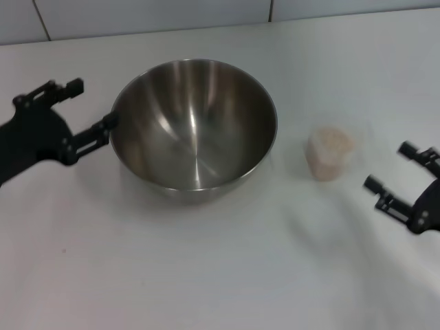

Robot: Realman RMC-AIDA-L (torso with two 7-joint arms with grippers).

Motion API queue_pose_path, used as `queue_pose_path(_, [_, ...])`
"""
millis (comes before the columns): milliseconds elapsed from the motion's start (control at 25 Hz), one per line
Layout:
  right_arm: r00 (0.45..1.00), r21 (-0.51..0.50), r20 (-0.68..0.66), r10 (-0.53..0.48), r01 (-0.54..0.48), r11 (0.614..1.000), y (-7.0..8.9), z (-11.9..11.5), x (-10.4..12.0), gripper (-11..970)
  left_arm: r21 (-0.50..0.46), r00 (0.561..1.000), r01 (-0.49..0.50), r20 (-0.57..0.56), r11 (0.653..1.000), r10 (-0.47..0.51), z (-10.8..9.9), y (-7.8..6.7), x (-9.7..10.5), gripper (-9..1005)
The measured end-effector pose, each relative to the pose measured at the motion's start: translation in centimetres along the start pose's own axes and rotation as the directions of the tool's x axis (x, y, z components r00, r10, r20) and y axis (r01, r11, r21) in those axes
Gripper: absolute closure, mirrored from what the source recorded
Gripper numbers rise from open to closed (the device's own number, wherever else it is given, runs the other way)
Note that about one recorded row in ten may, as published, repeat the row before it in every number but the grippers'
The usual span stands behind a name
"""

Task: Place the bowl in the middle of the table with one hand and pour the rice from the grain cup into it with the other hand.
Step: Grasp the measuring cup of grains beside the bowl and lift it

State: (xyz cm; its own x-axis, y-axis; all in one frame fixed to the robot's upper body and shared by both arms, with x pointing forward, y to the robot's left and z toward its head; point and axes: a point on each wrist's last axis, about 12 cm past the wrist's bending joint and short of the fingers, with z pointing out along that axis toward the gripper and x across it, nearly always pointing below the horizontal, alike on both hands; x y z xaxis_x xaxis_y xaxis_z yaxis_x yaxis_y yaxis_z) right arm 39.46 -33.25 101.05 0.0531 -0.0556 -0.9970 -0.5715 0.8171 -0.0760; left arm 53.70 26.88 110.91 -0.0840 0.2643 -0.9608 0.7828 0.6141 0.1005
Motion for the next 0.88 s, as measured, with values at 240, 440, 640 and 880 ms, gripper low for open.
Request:
queue_pose_path(240, [0.999, 0.246, -0.026, 0.030, -0.023, 0.969, -1.4, -0.5, 0.9, 148, -0.072, 0.988, -0.088, 0.120, 0.994, 0.096, -2.4, -2.6, 3.6, 258])
queue_pose_path(440, [0.995, 0.292, -0.081, 0.050, -0.025, 0.956, -2.1, 0.3, 1.7, 148, 0.047, 0.997, -0.057, 0.051, 0.997, 0.054, -1.9, -3.0, 3.7, 265])
queue_pose_path(640, [0.992, 0.303, -0.106, 0.071, -0.035, 0.952, -2.5, 1.9, 2.1, 148, 0.108, 0.998, -0.036, -0.046, 0.993, 0.041, -1.3, -2.4, 2.7, 265])
queue_pose_path(880, [0.988, 0.295, -0.129, 0.088, -0.047, 0.954, -2.7, 3.5, 2.4, 148, 0.112, 0.996, -0.037, -0.081, 0.993, 0.047, -1.1, -2.1, 1.5, 266])
